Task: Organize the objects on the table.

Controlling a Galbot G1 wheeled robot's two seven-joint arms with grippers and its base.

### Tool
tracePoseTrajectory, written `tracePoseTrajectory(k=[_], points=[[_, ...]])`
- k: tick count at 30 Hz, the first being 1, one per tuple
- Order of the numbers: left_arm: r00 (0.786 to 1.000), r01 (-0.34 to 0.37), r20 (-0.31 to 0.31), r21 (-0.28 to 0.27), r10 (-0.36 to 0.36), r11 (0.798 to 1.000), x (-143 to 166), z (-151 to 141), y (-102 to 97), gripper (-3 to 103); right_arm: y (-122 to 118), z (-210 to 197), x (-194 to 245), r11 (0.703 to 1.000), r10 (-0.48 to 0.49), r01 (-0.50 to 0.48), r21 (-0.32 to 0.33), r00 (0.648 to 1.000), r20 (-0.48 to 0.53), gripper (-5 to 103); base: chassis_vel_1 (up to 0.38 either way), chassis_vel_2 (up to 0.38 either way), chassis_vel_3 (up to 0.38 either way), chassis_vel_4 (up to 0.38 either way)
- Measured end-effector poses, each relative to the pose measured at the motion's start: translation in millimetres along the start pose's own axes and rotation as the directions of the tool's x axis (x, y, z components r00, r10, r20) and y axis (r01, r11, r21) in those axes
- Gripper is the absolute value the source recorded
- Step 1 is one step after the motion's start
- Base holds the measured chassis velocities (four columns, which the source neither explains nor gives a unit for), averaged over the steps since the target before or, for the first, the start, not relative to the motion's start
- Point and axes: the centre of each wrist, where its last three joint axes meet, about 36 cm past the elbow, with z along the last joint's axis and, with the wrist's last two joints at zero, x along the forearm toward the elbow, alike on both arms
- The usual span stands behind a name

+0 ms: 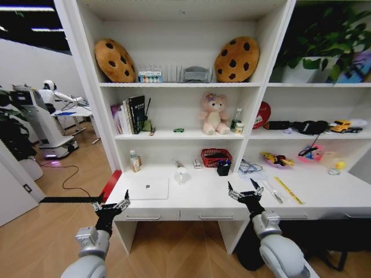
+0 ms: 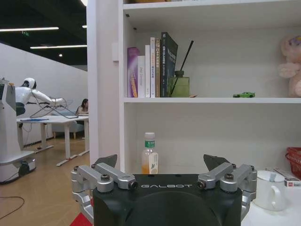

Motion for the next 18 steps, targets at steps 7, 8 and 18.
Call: tracePoseTrajectory(k=[7, 8, 18], points=[[1.0, 0.0, 0.0, 0.0, 0.0, 1.0, 0.0, 0.0, 0.0, 100, -0.6, -0.6, 1.8, 1.0, -0.007, 0.007, 0.002, 1.0, 0.0, 100, 0.288, -0.276, -0.287, 0.273], [1.0, 0.0, 0.0, 0.0, 0.0, 1.0, 0.0, 0.0, 0.0, 100, -0.7, -0.6, 1.8, 1.0, -0.008, 0.008, 0.003, 1.0, 0.0, 100, 0.288, -0.271, -0.235, 0.259], [1.0, 0.0, 0.0, 0.0, 0.0, 1.0, 0.0, 0.0, 0.0, 100, -0.5, 0.1, 1.2, 1.0, -0.018, 0.018, 0.002, 1.0, 0.003, 100, 0.267, -0.266, -0.262, 0.264]])
